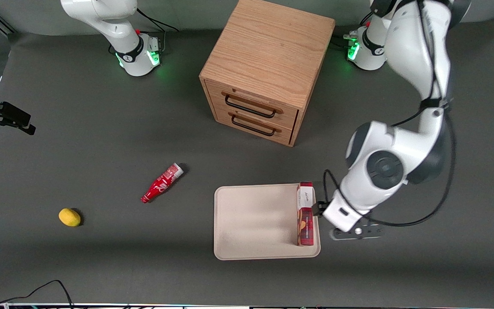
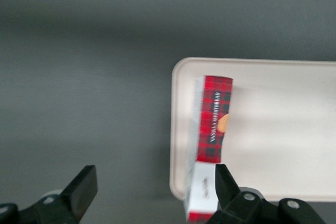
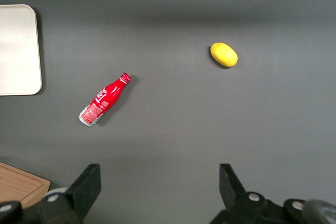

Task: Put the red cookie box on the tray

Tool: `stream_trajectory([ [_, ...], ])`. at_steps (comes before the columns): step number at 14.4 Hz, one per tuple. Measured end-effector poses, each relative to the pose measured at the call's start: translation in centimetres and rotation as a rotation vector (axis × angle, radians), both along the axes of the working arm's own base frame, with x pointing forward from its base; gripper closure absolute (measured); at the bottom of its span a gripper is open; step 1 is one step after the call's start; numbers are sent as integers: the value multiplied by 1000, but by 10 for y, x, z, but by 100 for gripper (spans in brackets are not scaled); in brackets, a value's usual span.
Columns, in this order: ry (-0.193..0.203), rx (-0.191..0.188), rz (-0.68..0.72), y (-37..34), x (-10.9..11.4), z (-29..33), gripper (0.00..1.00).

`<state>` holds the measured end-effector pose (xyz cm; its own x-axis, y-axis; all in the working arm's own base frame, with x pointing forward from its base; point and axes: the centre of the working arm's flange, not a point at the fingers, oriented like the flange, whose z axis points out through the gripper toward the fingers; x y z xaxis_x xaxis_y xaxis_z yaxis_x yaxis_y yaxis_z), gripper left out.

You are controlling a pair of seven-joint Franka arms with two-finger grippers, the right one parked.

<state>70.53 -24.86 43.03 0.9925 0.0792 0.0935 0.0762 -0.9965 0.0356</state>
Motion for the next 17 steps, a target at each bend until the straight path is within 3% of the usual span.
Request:
stream_trajectory([
  [4, 80, 30, -22, 91, -32, 108, 0],
  [8, 129, 32, -84, 184, -97, 192, 0],
  [13, 153, 21, -66, 232, -185, 220, 0],
  [17, 174, 11, -50, 267, -215, 225, 0],
])
